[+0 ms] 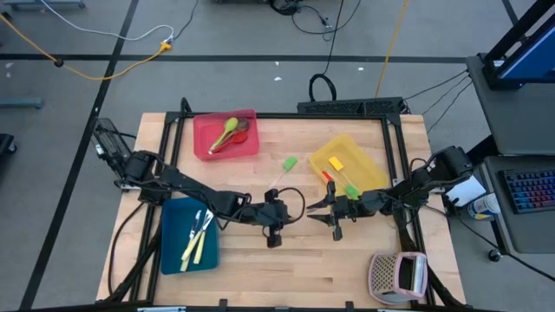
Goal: Pick & Place Kitchen Items
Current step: Put the orange spatula into the yellow bin
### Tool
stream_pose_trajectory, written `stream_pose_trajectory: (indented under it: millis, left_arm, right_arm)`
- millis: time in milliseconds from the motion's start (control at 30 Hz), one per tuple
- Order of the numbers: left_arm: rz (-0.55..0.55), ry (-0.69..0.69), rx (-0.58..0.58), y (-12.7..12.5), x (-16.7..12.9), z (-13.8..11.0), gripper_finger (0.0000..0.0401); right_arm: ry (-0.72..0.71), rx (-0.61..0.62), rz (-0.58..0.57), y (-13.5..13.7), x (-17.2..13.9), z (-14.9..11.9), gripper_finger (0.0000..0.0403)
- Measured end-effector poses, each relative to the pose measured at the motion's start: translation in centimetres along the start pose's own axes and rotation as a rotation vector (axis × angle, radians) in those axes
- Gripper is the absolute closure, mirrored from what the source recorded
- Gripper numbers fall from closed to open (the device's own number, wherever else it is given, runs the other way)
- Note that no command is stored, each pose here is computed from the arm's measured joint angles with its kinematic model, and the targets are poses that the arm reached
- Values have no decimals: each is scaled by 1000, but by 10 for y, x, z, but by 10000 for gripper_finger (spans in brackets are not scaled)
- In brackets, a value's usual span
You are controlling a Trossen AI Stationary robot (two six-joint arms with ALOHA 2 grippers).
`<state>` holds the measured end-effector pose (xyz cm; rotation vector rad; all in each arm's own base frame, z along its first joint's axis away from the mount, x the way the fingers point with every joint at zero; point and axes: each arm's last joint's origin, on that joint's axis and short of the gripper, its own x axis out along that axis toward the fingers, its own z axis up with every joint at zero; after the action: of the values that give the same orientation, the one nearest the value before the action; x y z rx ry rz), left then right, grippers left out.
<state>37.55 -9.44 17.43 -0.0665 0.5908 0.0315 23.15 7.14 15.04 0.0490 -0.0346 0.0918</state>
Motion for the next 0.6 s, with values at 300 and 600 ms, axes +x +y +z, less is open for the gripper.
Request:
stream_pose_trajectory:
  millis: [300, 600]
  left_arm:
    - [25, -11, 23, -4, -2, 0, 376]
    - [32, 10, 40, -2, -1, -2, 371]
  right_arm:
    - [-27, -21, -3, -1, 2, 4, 302]
    - [-72, -58, -6, -2, 5, 9, 345]
